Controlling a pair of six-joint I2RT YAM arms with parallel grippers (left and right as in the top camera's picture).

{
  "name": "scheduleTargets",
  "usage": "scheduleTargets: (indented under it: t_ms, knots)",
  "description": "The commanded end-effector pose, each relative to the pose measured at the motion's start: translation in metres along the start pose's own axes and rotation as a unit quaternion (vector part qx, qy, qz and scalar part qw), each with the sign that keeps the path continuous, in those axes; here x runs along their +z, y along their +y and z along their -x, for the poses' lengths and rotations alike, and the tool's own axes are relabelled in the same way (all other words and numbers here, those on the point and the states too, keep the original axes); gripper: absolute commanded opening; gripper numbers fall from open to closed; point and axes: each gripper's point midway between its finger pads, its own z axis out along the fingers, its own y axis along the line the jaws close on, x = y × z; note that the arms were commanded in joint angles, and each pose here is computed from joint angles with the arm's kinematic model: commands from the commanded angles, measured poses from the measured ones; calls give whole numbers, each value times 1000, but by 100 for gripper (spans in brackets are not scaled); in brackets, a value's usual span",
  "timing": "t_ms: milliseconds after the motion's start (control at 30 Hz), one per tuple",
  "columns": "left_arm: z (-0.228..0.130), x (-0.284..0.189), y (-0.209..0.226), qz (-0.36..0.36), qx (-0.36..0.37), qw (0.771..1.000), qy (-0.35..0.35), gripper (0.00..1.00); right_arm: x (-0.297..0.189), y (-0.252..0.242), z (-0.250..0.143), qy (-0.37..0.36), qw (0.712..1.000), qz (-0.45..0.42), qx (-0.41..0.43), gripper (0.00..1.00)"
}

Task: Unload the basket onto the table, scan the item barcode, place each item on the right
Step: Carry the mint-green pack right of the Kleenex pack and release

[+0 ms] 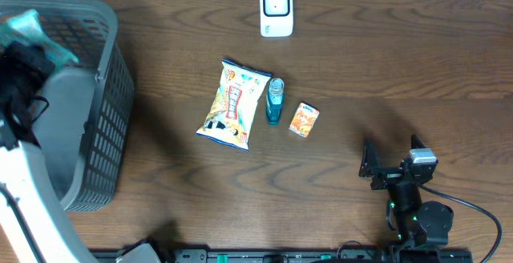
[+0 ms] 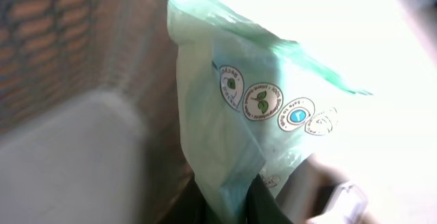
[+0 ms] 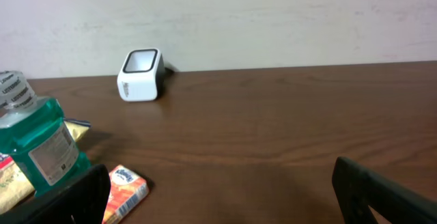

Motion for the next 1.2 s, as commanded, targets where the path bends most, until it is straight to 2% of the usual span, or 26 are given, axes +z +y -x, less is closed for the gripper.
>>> scheduleTargets:
  t_ms: [0, 167, 367, 633, 733, 1033, 1167]
  knots:
    - [15, -42, -60, -127, -2, 992, -28, 7, 0, -1, -1, 2, 1000, -2, -4, 99]
    - [4, -86, -133, -274, 67, 959, -27, 7, 0, -1, -1, 2, 1000, -2, -4, 99]
    - [-39, -101, -187, -359, 115, 926, 21, 8, 0, -1, -1, 2, 1000, -2, -4, 99]
    - [-117, -126, -258, -477, 249, 840, 63, 8, 0, -1, -1, 2, 1000, -2, -4, 99]
    - [-152, -128, -276, -508, 276, 810, 95, 7, 0, -1, -1, 2, 1000, -2, -4, 99]
    - [-264, -104, -309, -545, 318, 746, 212, 7, 0, -1, -1, 2, 1000, -2, -4, 99]
    - [-312, -87, -314, -546, 330, 726, 256, 7, 0, -1, -1, 2, 1000, -2, -4, 99]
